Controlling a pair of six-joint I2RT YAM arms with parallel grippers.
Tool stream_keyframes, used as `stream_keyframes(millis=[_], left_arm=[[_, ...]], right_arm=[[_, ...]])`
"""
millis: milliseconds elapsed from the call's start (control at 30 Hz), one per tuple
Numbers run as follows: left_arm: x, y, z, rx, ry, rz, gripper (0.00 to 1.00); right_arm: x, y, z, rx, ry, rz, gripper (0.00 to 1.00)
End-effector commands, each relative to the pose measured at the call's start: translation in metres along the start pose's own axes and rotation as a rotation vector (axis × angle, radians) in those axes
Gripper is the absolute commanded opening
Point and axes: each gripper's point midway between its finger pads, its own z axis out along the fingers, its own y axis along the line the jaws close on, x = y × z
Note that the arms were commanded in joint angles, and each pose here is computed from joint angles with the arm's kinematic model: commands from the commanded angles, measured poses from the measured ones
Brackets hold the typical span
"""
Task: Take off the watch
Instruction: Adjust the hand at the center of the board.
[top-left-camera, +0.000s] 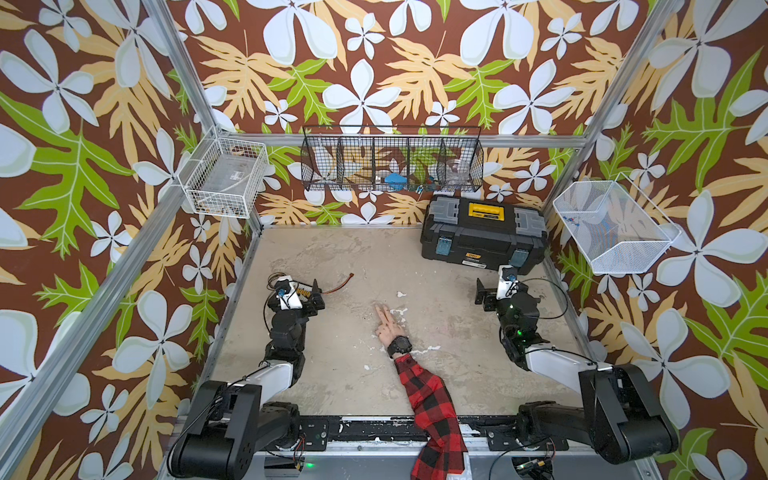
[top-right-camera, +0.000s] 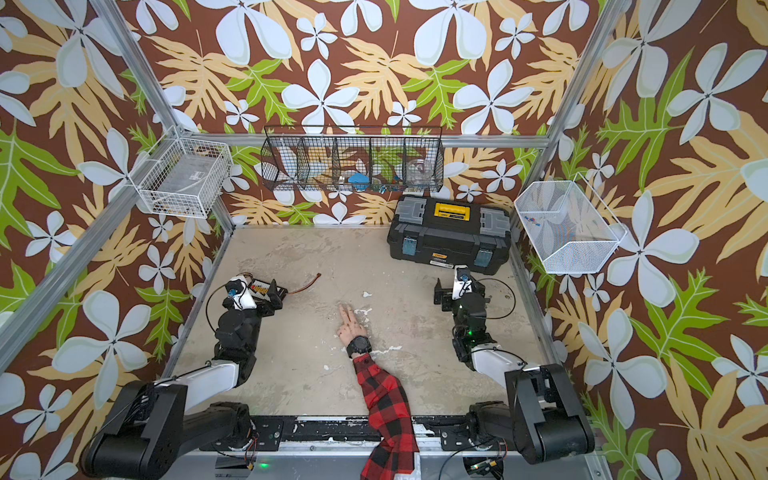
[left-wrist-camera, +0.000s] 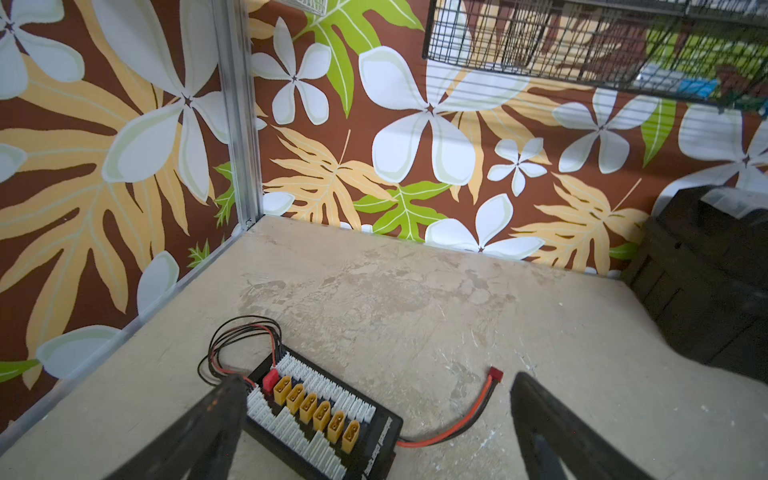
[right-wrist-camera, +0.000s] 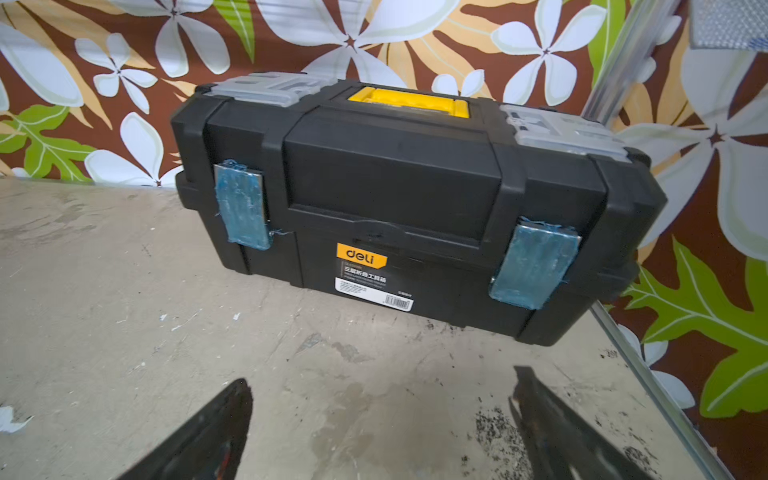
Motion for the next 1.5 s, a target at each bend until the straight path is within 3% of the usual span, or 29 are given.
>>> stream_keyframes(millis=[0,267,567,833,1033,1200,1467], left_arm=[[0.012,0.008,0.0,-0.096,0.097,-0.013,0.99],[-0.003,-0.02,0.011,-0.012,0.204,-0.159,0.96],[0.004,-0.082,0.027,0.209,0.5,-0.287,0.88],[0.03,-0.118,-0.001,0.339,0.701,-0.378,0.86],[0.057,-0.129,-0.027,0.348,0.814,-0.48,0.85],[0.076,-0.143,-0.039,0.354,0.919,-0.548,0.87],[0.102,-0.173,-0.059,0.199,1.019,-0.55,0.96]], right_arm=[[-0.001,0.005,-0.002,0.001,0.053,0.038,0.97],[-0.026,0.049,-0.011,-0.242,0.141,0.19,0.82],[-0.031,0.121,-0.04,-0.504,0.292,0.191,0.61],[-0.013,0.18,-0.078,-0.721,0.467,0.08,0.58],[0.02,0.21,-0.117,-0.865,0.641,0.007,0.64],[0.048,0.213,-0.139,-0.869,0.74,-0.032,0.66],[0.062,0.194,-0.137,-0.744,0.753,0.014,0.63]])
